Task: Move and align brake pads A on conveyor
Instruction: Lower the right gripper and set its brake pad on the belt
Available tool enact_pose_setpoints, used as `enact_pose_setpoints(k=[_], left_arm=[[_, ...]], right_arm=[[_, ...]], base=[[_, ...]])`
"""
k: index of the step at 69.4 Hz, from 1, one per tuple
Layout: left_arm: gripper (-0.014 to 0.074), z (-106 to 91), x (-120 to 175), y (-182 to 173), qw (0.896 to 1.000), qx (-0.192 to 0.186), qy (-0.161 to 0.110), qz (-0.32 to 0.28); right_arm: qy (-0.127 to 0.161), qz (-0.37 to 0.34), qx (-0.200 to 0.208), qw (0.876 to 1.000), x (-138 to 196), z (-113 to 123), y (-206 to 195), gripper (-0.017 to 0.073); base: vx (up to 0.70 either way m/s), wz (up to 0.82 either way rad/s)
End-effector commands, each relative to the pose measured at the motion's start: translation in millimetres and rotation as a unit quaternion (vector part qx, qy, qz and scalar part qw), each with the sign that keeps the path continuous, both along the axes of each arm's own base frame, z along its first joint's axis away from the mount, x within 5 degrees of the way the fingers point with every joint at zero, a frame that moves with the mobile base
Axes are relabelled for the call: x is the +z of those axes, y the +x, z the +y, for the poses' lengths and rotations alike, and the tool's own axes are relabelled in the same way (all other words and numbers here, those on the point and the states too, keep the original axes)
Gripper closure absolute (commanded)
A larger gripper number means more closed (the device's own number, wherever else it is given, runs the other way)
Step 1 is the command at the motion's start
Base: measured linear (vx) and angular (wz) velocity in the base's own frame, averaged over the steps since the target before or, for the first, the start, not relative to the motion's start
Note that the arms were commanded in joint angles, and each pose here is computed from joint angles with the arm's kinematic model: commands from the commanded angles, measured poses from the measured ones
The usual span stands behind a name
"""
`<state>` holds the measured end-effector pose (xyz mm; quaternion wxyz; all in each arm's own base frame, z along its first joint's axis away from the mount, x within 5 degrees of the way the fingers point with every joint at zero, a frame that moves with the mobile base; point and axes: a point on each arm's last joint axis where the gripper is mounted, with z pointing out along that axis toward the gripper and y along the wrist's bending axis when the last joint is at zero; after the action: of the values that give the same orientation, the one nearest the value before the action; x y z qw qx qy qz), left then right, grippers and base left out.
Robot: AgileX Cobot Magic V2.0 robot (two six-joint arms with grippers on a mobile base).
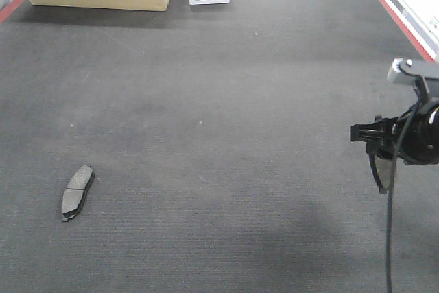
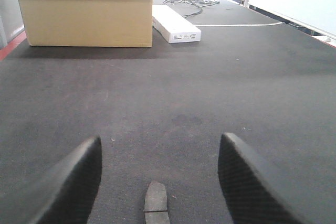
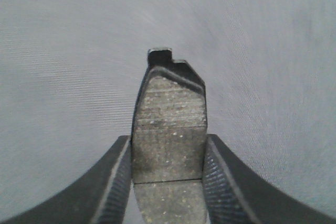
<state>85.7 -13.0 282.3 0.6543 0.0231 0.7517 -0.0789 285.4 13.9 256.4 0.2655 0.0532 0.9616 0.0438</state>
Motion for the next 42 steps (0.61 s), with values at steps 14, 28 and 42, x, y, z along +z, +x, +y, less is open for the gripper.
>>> enact_pose_setpoints(k=[14,28,42], left_arm=[[0.0129,0.0,15.4,0.6,0.999,0.001,-0.008,-0.049],[0.0129,0.0,15.4,0.6,0.999,0.001,-0.008,-0.049],[0.0129,0.0,15.4,0.6,0.999,0.001,-0.008,-0.049]], right_arm=[[-0.002,0.06,0.043,0.997,-20.2,-10.1,47.1,0.0529],[-0.004,0.085,0.048,0.995,-28.3,-10.6,71.7,0.0491],[-0.003,0.103,0.048,0.994,-45.0,-11.0,86.0,0.0379]], base=[[0.0,0.0],[0.0,0.0],[0.0,0.0]])
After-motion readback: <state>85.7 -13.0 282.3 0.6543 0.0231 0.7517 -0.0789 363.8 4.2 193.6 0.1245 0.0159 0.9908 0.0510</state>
